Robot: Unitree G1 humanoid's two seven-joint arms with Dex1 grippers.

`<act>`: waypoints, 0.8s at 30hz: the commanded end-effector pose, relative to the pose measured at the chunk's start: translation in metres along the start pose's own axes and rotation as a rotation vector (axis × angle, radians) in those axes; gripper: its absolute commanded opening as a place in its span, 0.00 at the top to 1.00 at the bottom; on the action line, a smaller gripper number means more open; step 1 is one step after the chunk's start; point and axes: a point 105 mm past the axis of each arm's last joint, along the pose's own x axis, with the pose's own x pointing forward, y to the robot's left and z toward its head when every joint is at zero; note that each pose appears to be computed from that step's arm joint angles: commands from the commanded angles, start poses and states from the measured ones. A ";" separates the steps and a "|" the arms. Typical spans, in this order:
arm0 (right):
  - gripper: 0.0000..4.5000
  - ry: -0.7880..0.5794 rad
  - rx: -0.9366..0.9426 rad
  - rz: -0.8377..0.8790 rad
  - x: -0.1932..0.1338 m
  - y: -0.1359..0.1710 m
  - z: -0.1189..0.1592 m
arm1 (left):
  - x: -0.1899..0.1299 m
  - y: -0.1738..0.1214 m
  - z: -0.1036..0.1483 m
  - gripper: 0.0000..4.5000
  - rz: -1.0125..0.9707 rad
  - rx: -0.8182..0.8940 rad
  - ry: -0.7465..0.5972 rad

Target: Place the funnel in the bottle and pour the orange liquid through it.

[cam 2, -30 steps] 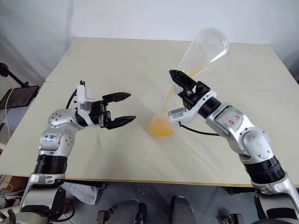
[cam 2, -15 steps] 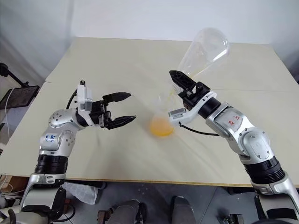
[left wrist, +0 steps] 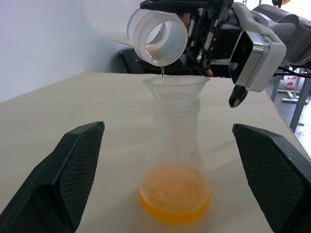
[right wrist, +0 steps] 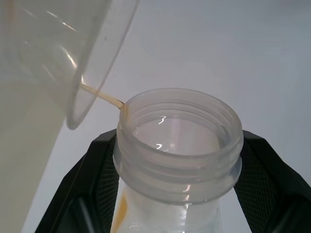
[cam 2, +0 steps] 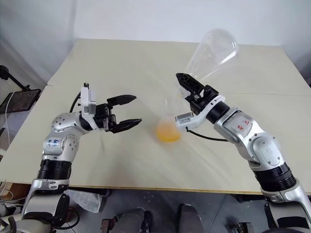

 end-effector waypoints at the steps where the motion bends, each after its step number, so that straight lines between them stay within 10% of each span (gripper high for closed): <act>1: 0.37 0.027 0.022 -0.074 -0.002 -0.018 -0.006 | 0.002 0.001 0.012 0.00 -0.014 0.052 -0.018; 11: 0.37 0.128 0.544 -0.068 -0.004 -0.016 -0.018 | 0.002 0.004 0.013 0.00 -0.019 0.058 -0.013; 24: 0.37 0.630 1.645 -0.431 -0.096 0.010 -0.135 | 0.006 0.004 0.011 0.00 -0.053 0.045 -0.005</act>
